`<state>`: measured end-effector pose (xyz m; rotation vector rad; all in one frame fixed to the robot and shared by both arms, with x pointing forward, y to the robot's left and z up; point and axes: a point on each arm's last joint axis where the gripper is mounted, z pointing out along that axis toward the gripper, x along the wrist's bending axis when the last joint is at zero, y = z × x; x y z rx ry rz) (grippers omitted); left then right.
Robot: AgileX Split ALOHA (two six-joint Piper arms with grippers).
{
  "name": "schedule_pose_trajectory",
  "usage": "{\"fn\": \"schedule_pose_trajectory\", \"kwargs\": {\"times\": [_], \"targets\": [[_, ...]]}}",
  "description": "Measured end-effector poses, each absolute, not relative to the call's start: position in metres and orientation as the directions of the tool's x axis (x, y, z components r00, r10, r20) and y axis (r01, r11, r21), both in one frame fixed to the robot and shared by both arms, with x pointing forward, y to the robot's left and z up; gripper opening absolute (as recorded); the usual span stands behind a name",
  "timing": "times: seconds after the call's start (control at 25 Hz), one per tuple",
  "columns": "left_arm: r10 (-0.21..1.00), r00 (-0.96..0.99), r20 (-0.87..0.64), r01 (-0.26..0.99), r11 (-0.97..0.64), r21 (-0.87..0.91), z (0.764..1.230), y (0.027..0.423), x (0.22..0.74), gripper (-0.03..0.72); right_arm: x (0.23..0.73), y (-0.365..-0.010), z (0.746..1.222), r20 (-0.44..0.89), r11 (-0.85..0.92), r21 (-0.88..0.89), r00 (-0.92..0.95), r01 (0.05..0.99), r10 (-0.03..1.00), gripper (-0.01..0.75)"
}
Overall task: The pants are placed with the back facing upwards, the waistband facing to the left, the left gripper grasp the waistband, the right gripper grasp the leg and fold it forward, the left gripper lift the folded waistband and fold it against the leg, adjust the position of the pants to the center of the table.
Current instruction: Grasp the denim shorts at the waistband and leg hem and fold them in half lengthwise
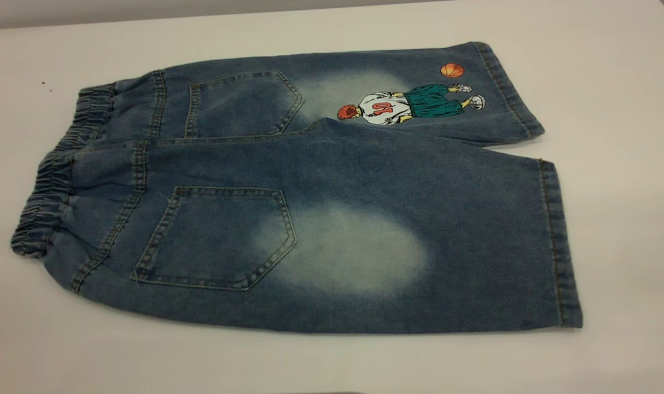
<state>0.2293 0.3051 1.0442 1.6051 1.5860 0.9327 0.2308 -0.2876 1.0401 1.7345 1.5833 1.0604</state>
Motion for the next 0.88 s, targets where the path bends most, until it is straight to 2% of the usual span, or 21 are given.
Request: {"fn": "schedule_pose_trajectory", "kwargs": {"times": [0.88], "targets": [[1.0, -0.002, 0.025, 0.508, -0.02, 0.861, 1.0442, 0.3051, 0.2293, 0.57, 0.2317, -0.2876, 1.0416, 0.185, -0.151, 0.837, -0.011, 0.527, 0.983, 0.441]]}}
